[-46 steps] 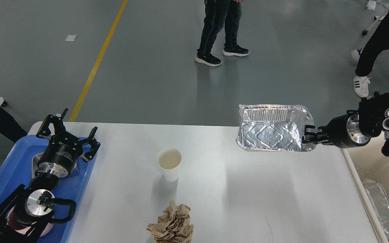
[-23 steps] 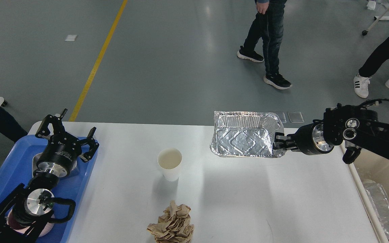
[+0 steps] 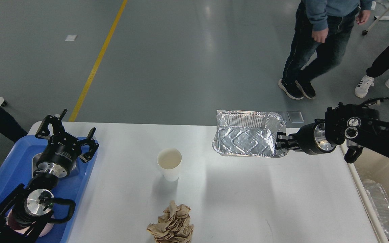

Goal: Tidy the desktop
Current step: 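Carry the foil tray toward the white paper cup with the right gripper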

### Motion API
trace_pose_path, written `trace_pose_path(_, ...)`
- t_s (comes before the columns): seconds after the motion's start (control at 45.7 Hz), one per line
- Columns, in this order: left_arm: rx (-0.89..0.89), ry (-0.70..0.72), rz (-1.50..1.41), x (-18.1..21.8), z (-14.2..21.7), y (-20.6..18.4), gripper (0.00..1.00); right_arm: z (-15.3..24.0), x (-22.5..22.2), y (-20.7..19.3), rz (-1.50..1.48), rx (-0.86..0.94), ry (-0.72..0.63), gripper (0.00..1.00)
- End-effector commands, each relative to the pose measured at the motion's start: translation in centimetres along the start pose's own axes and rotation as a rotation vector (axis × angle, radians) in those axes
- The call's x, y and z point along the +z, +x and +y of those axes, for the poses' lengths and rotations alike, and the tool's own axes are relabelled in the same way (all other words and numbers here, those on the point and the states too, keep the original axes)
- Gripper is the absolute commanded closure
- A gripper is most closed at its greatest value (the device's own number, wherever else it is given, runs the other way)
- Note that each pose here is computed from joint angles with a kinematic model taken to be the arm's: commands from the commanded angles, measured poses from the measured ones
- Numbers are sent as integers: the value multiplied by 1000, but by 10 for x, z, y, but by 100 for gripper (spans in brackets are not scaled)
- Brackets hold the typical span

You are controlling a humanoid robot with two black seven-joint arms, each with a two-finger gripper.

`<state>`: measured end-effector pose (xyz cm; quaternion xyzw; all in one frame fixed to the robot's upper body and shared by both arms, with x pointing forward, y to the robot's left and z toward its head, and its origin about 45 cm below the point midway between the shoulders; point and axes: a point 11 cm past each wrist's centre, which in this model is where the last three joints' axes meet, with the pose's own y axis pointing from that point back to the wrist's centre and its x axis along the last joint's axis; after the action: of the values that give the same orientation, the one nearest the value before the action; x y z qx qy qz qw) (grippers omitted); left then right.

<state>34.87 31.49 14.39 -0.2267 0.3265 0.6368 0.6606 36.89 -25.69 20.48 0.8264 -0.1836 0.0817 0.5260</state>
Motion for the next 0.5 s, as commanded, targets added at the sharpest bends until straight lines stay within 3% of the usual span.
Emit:
trace_pose_path(0.0,0,-1,-1,1,0,0,3,-3,-6,-3,8,-13,13,100)
trace_pose_path(0.263,-1,-2,-3,1,0,0,3,-27,-44,-20,92,-95,53,100)
trace_pose_path(0.482,3,-2,-14,5,1,3,3,-27,-47,-16,102,-87,50,100)
